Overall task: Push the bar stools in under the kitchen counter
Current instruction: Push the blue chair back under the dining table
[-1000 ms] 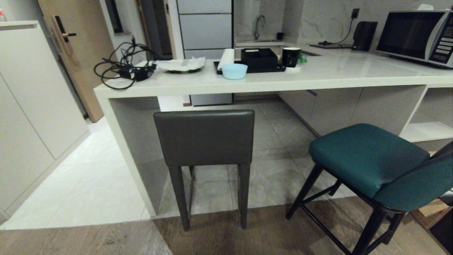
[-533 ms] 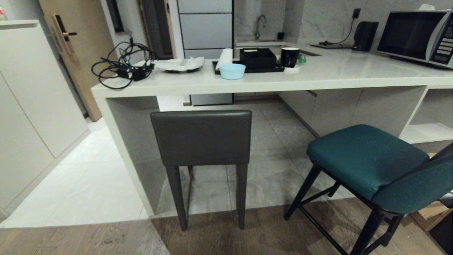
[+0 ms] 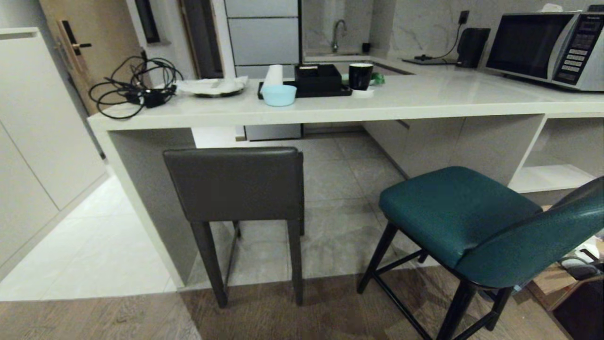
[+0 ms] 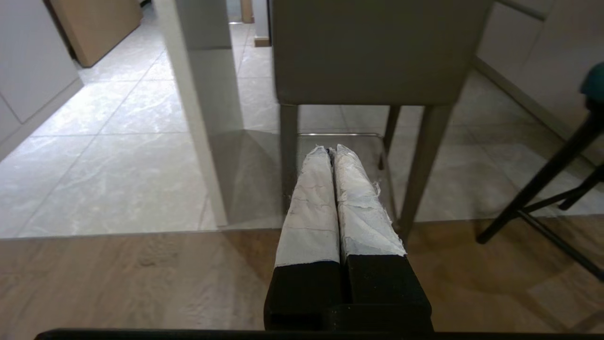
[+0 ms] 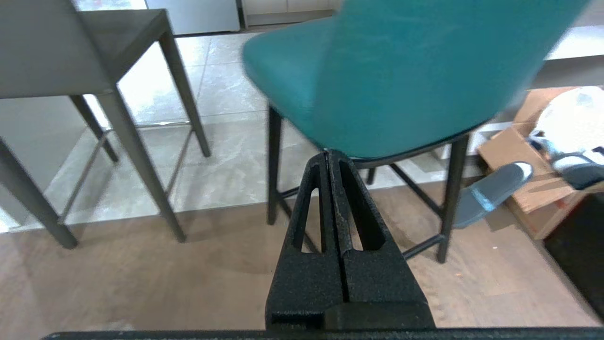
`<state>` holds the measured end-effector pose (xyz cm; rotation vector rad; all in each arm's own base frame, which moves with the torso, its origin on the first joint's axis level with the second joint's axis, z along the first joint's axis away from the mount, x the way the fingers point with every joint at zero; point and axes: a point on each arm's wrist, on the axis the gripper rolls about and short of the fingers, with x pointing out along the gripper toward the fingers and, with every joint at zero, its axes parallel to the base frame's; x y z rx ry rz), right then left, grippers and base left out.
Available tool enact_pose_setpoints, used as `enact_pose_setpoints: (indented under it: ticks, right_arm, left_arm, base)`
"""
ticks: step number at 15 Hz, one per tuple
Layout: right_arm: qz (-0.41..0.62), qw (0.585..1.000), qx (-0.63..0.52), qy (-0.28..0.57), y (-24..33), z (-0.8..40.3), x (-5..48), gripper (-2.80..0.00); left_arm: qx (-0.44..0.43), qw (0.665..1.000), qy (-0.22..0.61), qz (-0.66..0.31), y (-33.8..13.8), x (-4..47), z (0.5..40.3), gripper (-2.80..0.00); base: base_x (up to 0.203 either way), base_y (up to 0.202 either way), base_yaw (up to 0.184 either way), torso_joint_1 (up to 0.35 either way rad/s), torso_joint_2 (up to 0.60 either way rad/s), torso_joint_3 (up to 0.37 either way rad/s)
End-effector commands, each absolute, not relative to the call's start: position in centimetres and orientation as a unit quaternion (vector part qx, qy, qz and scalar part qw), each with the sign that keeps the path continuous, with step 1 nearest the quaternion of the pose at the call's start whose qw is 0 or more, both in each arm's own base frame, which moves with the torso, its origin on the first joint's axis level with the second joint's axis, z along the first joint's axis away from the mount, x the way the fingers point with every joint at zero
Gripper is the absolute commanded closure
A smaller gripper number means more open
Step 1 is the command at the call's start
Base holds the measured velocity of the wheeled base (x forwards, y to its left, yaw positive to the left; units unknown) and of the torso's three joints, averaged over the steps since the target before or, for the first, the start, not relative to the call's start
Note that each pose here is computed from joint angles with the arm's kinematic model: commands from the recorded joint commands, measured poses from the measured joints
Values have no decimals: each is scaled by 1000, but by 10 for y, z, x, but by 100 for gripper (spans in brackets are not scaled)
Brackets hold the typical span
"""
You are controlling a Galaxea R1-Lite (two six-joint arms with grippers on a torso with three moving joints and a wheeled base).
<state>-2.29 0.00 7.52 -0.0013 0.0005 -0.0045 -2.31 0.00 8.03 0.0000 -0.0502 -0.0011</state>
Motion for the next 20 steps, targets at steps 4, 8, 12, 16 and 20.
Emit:
enact_pose_setpoints:
  ticks: [4,8,12,16,20]
  right_arm:
    - [-2,1000,-1,1,0,75,-23,0]
    - [-2,1000,-1,1,0,75,-23,0]
    - [-2,1000,-1,1,0,75,-23,0]
    - [-2,1000,-1,1,0,75,-23,0]
    - [-2,1000,-1,1,0,75,-23,0]
  left_arm:
    - [0,1000,-16,-1,0,-22,75,0]
    - [0,1000,-16,-1,0,-22,75,0]
    - [0,1000,-16,-1,0,-22,75,0]
    - [-1,1000,-16,-1,0,-22,75,0]
    - [-1,1000,-16,-1,0,-22,75,0]
  base:
    - [0,-196,1,3,2,4]
    - [0,-193,1,3,0,2]
    - [0,-196,2,2,4,2]
    - [0,-195,2,1,0,1]
    - [0,-194,2,2,4,3]
